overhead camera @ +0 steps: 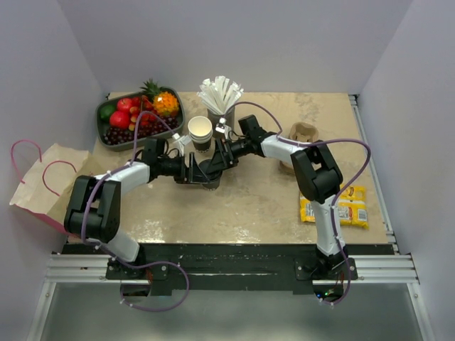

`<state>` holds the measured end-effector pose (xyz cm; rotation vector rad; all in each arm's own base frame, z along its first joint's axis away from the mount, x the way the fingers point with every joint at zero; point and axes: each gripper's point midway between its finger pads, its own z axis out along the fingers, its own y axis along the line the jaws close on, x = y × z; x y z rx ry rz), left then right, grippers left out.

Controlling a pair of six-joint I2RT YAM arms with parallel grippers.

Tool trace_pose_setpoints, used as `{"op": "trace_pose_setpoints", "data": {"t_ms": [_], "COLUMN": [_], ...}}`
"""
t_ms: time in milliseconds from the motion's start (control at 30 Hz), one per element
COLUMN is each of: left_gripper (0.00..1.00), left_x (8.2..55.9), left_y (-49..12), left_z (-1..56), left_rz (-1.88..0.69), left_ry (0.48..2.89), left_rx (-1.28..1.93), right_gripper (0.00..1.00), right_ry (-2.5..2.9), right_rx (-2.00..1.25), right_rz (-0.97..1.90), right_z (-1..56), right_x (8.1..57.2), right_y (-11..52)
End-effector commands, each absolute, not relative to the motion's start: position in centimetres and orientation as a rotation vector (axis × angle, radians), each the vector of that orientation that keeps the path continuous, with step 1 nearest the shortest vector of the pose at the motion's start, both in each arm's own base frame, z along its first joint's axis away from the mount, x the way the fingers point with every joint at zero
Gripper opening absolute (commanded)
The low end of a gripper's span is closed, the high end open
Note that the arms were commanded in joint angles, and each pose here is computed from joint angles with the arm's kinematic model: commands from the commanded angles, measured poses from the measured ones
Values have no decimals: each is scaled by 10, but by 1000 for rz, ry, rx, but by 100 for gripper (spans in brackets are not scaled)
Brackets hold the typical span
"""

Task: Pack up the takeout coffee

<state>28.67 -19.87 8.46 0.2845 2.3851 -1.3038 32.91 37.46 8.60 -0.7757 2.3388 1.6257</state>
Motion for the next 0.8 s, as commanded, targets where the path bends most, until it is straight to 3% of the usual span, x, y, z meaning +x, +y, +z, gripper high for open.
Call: {"op": "trace_pose_setpoints", "data": {"t_ms": [0,433,767], "left_gripper": [75,71,79], "left_x": [302,309,314], "left_y": [-135,-129,-182], "left_z": [-4,-26,75], "left_rz": [-664,-433,-833], "left_ry": [2674,2716,2343], "left_rx": [233,350,661], "right_gripper": [99,99,99], "right_ry": [2510,2548,2320], "right_rx": [-698,-661,-693], "right_rz": [1587,1660,1652], "right_z": [38,29,94], "right_x": [313,305,346], "right_y": [368,368,358]}}
